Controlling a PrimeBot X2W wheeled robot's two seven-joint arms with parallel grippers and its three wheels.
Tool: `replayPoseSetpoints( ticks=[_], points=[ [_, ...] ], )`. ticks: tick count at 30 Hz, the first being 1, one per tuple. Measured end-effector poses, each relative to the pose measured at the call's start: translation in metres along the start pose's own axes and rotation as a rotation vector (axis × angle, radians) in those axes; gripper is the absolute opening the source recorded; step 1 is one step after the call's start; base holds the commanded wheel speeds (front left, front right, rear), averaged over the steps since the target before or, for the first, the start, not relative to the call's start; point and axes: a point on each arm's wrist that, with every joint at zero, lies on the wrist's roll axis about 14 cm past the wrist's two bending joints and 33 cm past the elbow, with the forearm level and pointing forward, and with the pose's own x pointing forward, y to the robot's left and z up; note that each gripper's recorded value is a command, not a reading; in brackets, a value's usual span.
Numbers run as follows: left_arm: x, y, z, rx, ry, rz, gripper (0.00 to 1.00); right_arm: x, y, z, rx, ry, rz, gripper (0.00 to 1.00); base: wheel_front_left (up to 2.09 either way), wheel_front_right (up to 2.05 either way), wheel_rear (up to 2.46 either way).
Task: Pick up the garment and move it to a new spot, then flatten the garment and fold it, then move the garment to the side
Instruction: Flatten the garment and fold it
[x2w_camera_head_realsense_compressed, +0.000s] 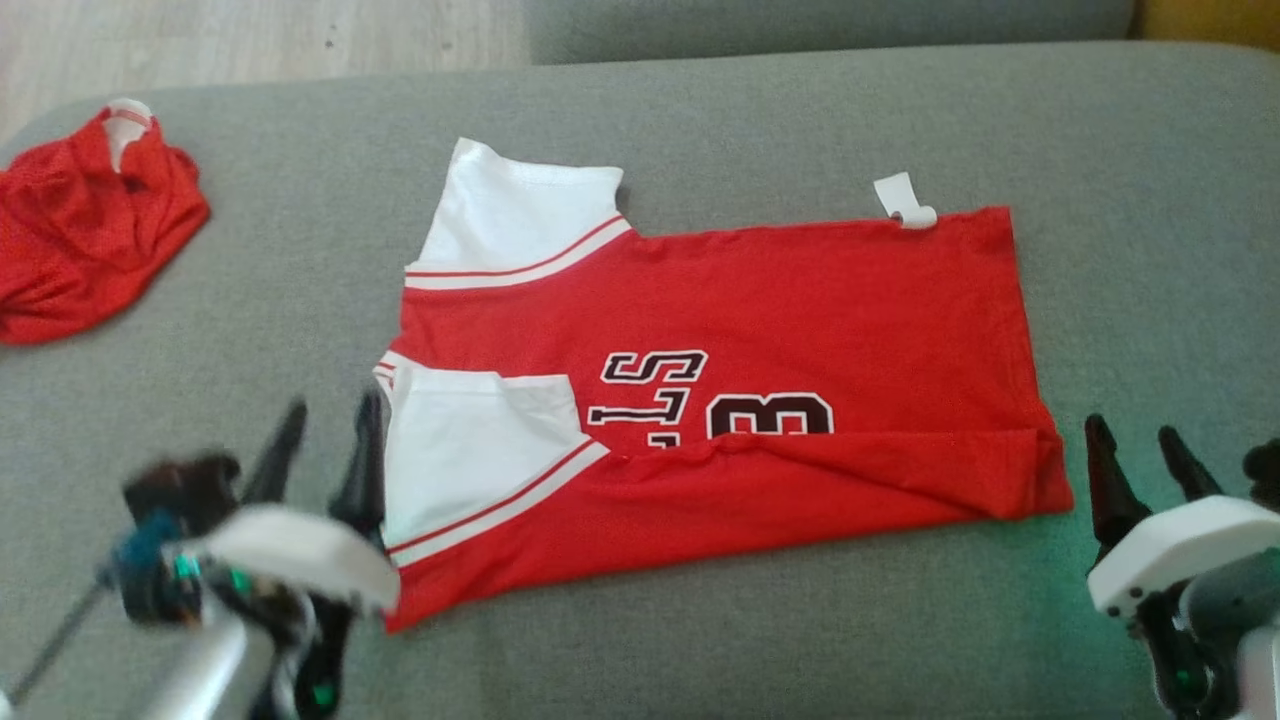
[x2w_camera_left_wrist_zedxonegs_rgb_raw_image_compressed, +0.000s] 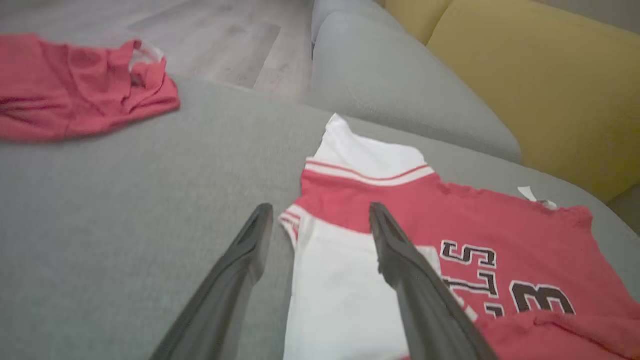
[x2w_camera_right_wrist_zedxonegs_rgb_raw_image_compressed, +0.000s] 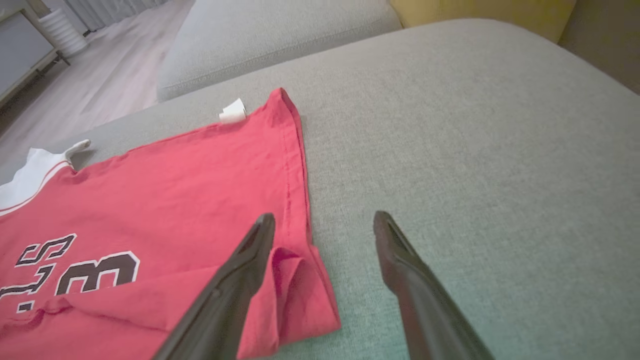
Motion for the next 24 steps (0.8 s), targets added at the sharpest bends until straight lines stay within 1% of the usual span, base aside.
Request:
replayPoseSetpoints(
  ticks=[3, 7, 9, 12, 16, 22, 24],
  points=[
    [0.022, -0.009, 0.031, 0.075, -0.039, -0.054, 1.0, 0.003, -0.001, 0.007, -0.02, -0.014, -0.007, 1.0, 0.0, 0.0, 0.0],
    [0.056, -0.023, 0.072, 0.179, -0.071, -0.115, 1.0, 0.016, 0.014, 0.031, -0.049, -0.069, 0.026, 1.0, 0.0, 0.0, 0.0],
    [0.075, -0.029, 0.089, 0.214, -0.071, -0.138, 1.0, 0.023, 0.022, 0.041, -0.06, -0.091, 0.048, 1.0, 0.0, 0.0, 0.0],
    [0.104, -0.034, 0.1, 0.258, -0.026, -0.16, 1.0, 0.032, 0.031, 0.05, -0.076, -0.105, 0.071, 1.0, 0.0, 0.0, 0.0],
    [0.141, -0.028, 0.092, 0.301, 0.087, -0.153, 1.0, 0.043, 0.036, 0.05, -0.1, -0.095, 0.084, 1.0, 0.0, 0.0, 0.0],
    [0.188, -0.005, 0.052, 0.362, 0.27, -0.104, 1.0, 0.062, 0.037, 0.065, -0.136, -0.123, 0.087, 1.0, 0.0, 0.0, 0.0],
    [0.202, -0.001, 0.038, 0.367, 0.319, -0.097, 1.0, 0.068, 0.034, 0.067, -0.142, -0.127, 0.08, 1.0, 0.0, 0.0, 0.0]
  ],
)
